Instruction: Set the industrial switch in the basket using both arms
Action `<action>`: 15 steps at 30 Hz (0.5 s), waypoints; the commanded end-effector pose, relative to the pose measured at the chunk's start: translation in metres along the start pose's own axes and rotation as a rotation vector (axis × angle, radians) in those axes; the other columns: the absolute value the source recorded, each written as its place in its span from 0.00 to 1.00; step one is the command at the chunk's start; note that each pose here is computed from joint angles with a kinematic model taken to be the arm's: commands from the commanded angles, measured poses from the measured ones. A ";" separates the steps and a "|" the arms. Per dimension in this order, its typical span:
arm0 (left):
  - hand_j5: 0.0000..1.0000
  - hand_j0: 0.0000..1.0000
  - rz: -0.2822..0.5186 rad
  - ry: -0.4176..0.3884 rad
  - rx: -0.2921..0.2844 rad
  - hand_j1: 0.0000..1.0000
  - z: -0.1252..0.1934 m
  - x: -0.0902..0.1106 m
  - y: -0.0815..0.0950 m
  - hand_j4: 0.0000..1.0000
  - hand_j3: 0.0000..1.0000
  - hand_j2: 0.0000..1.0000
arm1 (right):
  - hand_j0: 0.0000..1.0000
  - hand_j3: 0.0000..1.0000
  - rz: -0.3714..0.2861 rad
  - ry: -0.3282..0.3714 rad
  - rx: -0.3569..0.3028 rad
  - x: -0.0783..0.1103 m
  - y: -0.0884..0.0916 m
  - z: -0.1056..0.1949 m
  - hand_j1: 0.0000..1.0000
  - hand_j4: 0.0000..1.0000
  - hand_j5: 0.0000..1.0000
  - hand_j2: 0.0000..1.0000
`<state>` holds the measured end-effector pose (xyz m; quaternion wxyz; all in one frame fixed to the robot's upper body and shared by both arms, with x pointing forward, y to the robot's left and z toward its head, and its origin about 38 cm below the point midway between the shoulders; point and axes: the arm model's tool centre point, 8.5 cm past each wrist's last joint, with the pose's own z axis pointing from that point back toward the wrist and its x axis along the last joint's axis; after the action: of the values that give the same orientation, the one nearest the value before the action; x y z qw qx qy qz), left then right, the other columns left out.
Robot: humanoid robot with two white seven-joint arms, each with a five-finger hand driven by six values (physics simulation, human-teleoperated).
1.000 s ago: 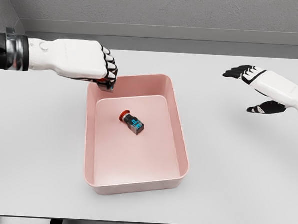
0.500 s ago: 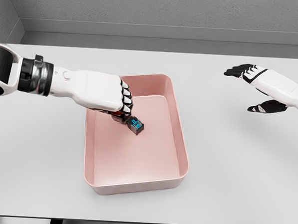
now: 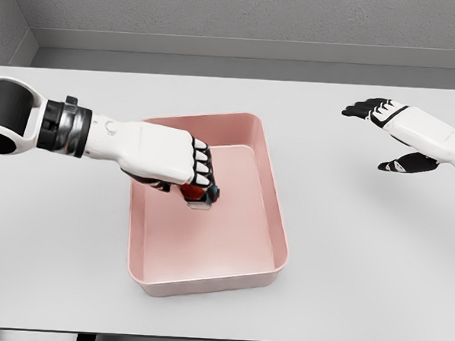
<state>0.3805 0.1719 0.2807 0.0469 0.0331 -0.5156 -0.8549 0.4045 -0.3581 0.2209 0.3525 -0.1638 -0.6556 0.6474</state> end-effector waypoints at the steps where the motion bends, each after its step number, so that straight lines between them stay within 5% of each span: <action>1: 1.00 1.00 0.008 -0.001 0.006 1.00 0.001 0.000 0.001 1.00 1.00 1.00 | 1.00 1.00 -0.005 0.000 -0.006 0.000 -0.001 0.000 1.00 1.00 1.00 1.00; 8: 1.00 1.00 0.034 0.010 0.032 1.00 0.014 -0.003 0.009 1.00 1.00 1.00 | 1.00 1.00 -0.006 0.002 -0.003 0.000 0.000 0.001 1.00 1.00 1.00 1.00; 10: 1.00 1.00 0.146 0.061 0.056 1.00 0.047 -0.009 -0.004 1.00 1.00 1.00 | 1.00 1.00 -0.009 0.003 0.000 0.000 0.001 0.001 1.00 1.00 1.00 1.00; 12: 1.00 1.00 0.445 0.114 0.133 1.00 0.085 -0.021 -0.042 1.00 1.00 1.00 | 1.00 1.00 -0.011 0.004 0.004 -0.001 0.003 0.002 1.00 1.00 1.00 1.00; 15: 1.00 1.00 0.521 0.273 0.133 1.00 0.133 -0.042 -0.068 1.00 1.00 1.00 | 1.00 1.00 -0.012 0.003 0.003 0.000 0.003 0.002 1.00 1.00 1.00 1.00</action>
<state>0.4003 0.2834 0.2825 0.2672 0.0025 -0.5481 -0.7926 0.4025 -0.3592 0.2169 0.3564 -0.1612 -0.6530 0.6485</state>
